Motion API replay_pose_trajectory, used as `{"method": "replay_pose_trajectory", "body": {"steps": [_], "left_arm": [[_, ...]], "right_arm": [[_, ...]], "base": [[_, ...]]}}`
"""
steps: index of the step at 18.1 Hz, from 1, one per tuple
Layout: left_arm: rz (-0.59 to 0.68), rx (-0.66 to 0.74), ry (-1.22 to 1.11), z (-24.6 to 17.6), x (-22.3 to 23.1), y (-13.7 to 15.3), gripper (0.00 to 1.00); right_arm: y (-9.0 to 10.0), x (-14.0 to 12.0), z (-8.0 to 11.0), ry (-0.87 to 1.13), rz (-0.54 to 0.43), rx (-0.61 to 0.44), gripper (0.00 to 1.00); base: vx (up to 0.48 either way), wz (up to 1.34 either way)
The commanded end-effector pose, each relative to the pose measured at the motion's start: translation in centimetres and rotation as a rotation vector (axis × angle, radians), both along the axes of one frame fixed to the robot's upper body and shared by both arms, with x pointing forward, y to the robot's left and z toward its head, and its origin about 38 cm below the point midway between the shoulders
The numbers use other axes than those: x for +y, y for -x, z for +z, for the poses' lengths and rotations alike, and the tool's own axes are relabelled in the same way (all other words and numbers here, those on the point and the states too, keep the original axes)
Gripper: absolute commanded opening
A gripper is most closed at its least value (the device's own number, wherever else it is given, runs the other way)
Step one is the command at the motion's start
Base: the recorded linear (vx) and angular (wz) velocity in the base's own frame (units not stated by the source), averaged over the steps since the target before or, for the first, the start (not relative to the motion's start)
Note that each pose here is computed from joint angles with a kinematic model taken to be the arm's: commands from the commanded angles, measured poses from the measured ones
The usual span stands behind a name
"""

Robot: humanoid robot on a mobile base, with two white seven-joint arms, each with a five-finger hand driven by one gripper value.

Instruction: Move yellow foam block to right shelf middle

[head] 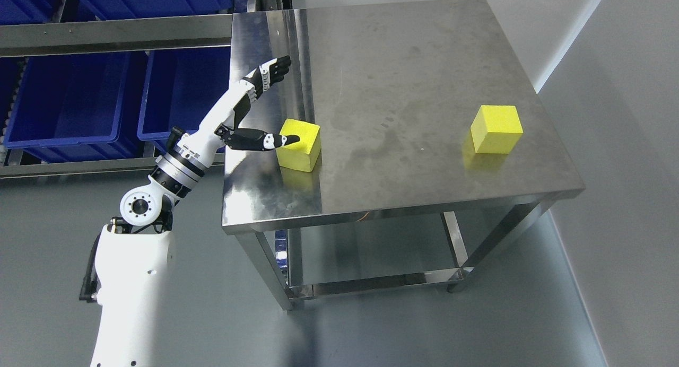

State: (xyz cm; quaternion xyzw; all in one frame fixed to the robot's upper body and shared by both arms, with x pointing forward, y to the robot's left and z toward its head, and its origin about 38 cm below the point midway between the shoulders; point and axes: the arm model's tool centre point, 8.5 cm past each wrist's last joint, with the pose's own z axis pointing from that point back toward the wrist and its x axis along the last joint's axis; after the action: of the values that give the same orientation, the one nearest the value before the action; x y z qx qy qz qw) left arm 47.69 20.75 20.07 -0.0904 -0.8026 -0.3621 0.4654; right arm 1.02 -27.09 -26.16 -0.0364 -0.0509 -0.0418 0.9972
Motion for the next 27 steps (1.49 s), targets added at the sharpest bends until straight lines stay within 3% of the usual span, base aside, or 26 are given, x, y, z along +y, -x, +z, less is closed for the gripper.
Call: {"method": "replay_pose_trajectory", "body": {"steps": [1,5,11,12,14,16,21,23,25,27], "left_arm": [[-0.044,0.088,-0.168,-3.0,-1.3,-0.3,0.93],[-0.054,0.140,-0.179,-3.9,-1.4,-0.2,0.91],[-0.104,0.210,-0.192,-5.0,-1.9,0.3,0.70],[-0.101,0.206,-0.174,-4.8,-1.9,0.3,0.62],[-0.082,0.182,-0.055,-3.9,-1.1,0.1,0.32],[-0.086,0.137,0.052,-2.5,-1.0,0.0,0.17],[0.016,-0.025,0.414,4.4,2.7,-1.7,0.17],[0.175,-0.102,0.618,6.7,4.8,-2.5,0.18],[0.272,-0.202,0.701,7.2,5.5,-2.1,0.19],[0.314,-0.215,0.730,6.5,5.6,-1.6,0.19]], "right_arm": [[-0.7,-1.2,0.1,0.019,0.002,-0.018,1.00],[-0.7,-1.2,0.1,0.019,0.002,-0.018,1.00],[-0.7,-1.2,0.1,0.019,0.002,-0.018,1.00],[-0.7,-1.2,0.1,0.019,0.002,-0.018,1.00],[-0.7,-1.2,0.1,0.019,0.002,-0.018,1.00],[-0.7,-1.2,0.1,0.019,0.002,-0.018,1.00],[-0.7,-1.2,0.1,0.019,0.002,-0.018,1.00],[-0.7,-1.2,0.1,0.019,0.002,-0.018,1.00],[-0.7,-1.2,0.1,0.019,0.002,-0.020,1.00],[-0.7,-1.2,0.1,0.019,0.002,-0.018,1.00]], "base": [[0.000,0.00],[0.000,0.00],[0.000,0.00],[0.000,0.00],[0.000,0.00],[0.000,0.00],[0.000,0.00],[0.000,0.00],[0.000,0.00],[0.000,0.00]]}}
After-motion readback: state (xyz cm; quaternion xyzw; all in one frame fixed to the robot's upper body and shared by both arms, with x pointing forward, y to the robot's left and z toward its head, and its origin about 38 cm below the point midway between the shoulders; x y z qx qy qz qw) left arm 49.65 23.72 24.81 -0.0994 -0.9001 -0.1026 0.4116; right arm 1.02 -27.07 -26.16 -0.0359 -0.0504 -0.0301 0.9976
